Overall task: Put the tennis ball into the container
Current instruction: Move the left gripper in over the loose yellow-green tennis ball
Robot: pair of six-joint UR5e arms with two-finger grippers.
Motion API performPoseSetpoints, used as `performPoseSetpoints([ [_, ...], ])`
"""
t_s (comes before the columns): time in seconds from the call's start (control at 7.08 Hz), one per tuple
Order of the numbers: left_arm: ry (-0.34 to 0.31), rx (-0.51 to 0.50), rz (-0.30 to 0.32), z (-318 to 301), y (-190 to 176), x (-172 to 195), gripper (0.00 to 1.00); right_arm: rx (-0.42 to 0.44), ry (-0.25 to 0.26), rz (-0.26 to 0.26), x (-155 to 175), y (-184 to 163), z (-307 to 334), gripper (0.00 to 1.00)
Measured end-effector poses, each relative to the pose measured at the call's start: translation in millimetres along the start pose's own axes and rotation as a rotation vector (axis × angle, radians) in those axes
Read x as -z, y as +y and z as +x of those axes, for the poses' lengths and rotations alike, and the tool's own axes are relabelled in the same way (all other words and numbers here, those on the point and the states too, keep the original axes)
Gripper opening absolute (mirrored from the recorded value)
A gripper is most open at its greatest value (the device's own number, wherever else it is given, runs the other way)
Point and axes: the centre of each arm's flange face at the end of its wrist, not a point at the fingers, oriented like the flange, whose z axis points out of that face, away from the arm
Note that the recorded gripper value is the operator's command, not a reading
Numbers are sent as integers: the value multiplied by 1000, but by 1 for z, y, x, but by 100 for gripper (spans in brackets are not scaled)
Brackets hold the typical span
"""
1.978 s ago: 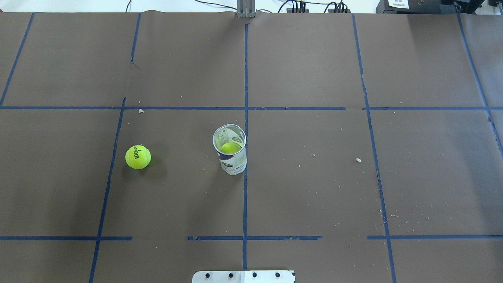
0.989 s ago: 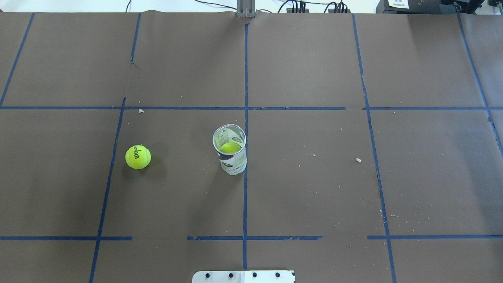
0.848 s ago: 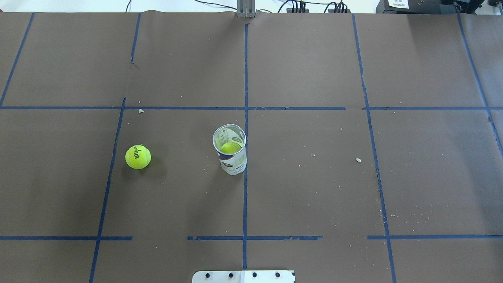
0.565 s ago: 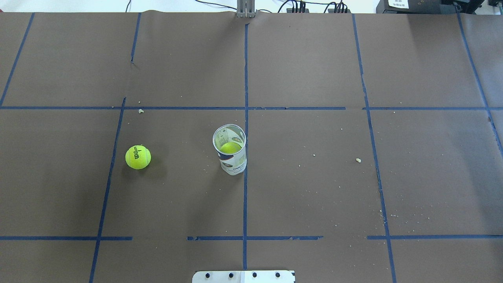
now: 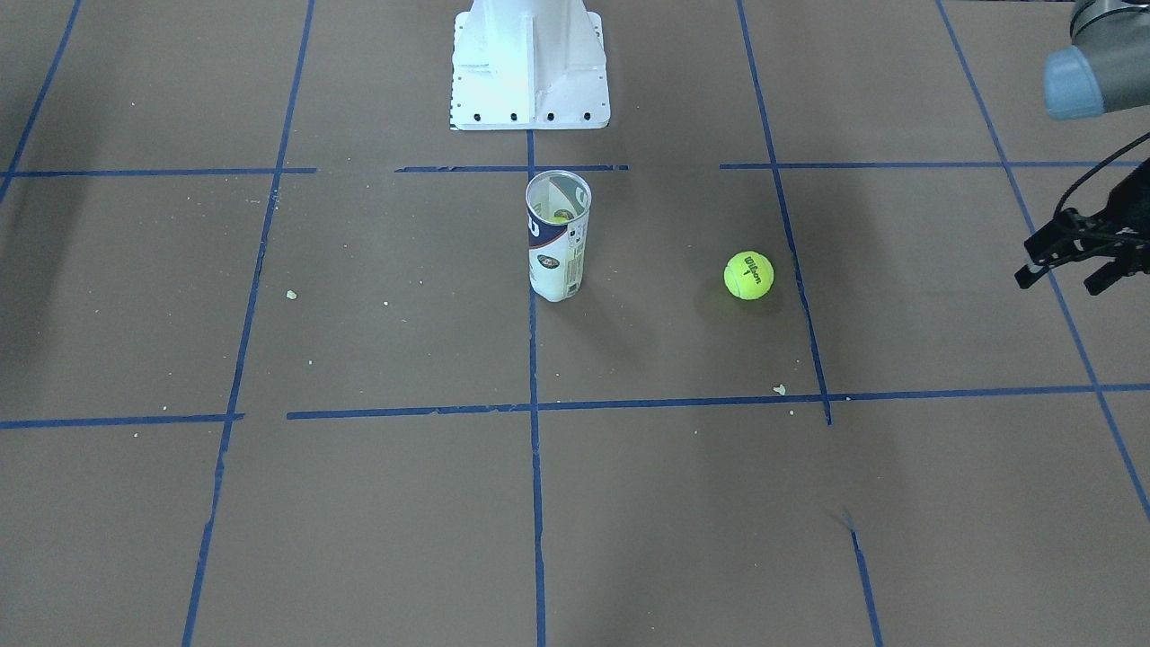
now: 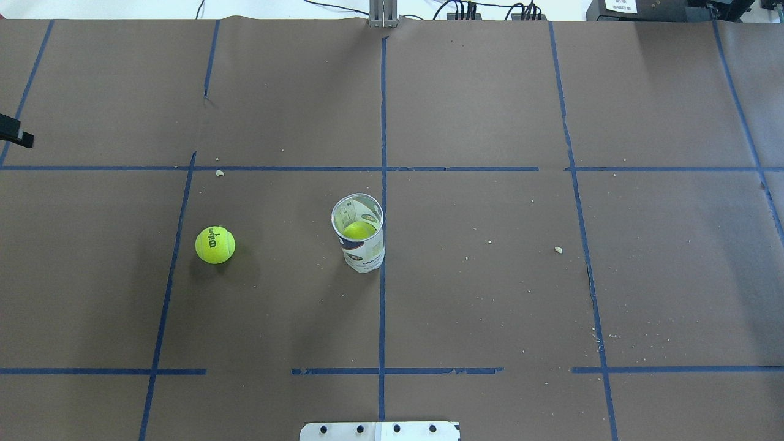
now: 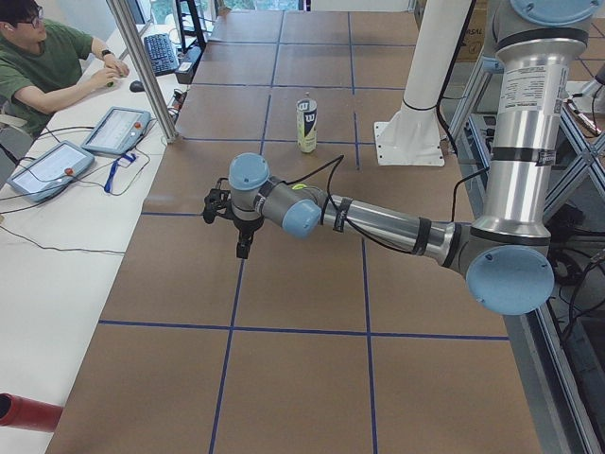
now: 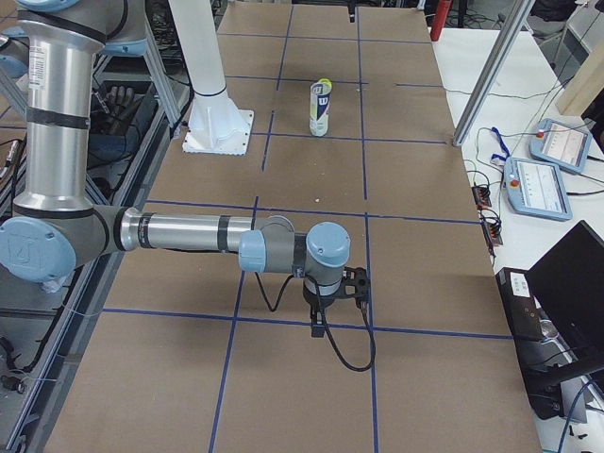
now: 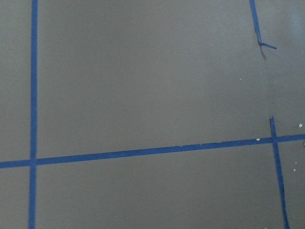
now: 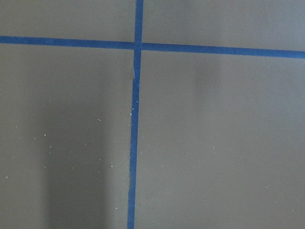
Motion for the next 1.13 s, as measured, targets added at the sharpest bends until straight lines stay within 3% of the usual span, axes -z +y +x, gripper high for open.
performPoseSetpoints([
  [0.42, 13, 129, 16, 118, 39, -50, 100, 0, 0, 0, 0, 0, 0, 100],
  [1.13, -14, 173, 11, 229, 98, -133, 100, 0, 0, 0, 0, 0, 0, 100],
])
